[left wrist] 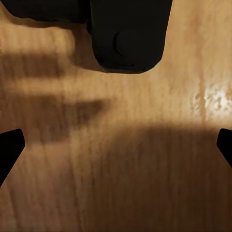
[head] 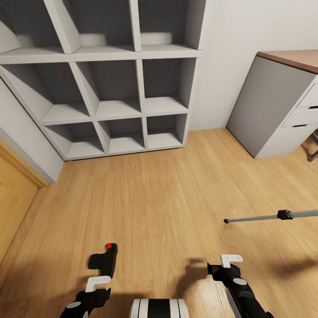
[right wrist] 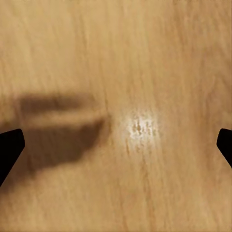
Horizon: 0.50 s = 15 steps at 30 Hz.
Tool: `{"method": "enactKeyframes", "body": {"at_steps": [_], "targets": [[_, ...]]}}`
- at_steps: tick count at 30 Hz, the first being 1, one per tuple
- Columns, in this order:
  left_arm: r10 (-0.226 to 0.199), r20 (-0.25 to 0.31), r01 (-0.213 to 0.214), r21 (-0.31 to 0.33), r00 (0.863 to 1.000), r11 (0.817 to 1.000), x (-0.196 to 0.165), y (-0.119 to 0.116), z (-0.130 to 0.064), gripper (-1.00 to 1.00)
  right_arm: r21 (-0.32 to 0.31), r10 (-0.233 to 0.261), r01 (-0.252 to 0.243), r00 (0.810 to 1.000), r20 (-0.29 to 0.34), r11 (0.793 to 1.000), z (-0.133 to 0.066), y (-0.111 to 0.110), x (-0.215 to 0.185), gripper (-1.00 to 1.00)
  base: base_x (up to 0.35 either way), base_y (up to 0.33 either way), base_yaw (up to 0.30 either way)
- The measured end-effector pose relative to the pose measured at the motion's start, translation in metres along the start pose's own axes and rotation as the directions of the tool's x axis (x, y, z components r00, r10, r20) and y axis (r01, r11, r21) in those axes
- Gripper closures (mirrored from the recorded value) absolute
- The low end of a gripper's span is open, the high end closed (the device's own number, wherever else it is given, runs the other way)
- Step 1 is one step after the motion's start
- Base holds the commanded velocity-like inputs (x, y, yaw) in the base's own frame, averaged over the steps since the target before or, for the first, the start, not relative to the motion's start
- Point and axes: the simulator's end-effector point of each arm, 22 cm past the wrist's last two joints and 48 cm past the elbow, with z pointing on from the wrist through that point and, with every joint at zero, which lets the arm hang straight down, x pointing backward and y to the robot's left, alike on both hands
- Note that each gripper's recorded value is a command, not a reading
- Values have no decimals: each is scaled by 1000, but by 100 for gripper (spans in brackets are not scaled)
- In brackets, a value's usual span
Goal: Attach the digital camera to the camera tripod in the bedroom.
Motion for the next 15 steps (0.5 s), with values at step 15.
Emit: {"method": "enactKeyframes", "body": {"at_steps": [15], "targets": [[-2, 20, 2, 2, 1000, 1000, -11, 0, -2, -100, -6, 3, -3, 1000, -1, 1000, 0, 2, 0, -100, 0, 0, 0]]}}
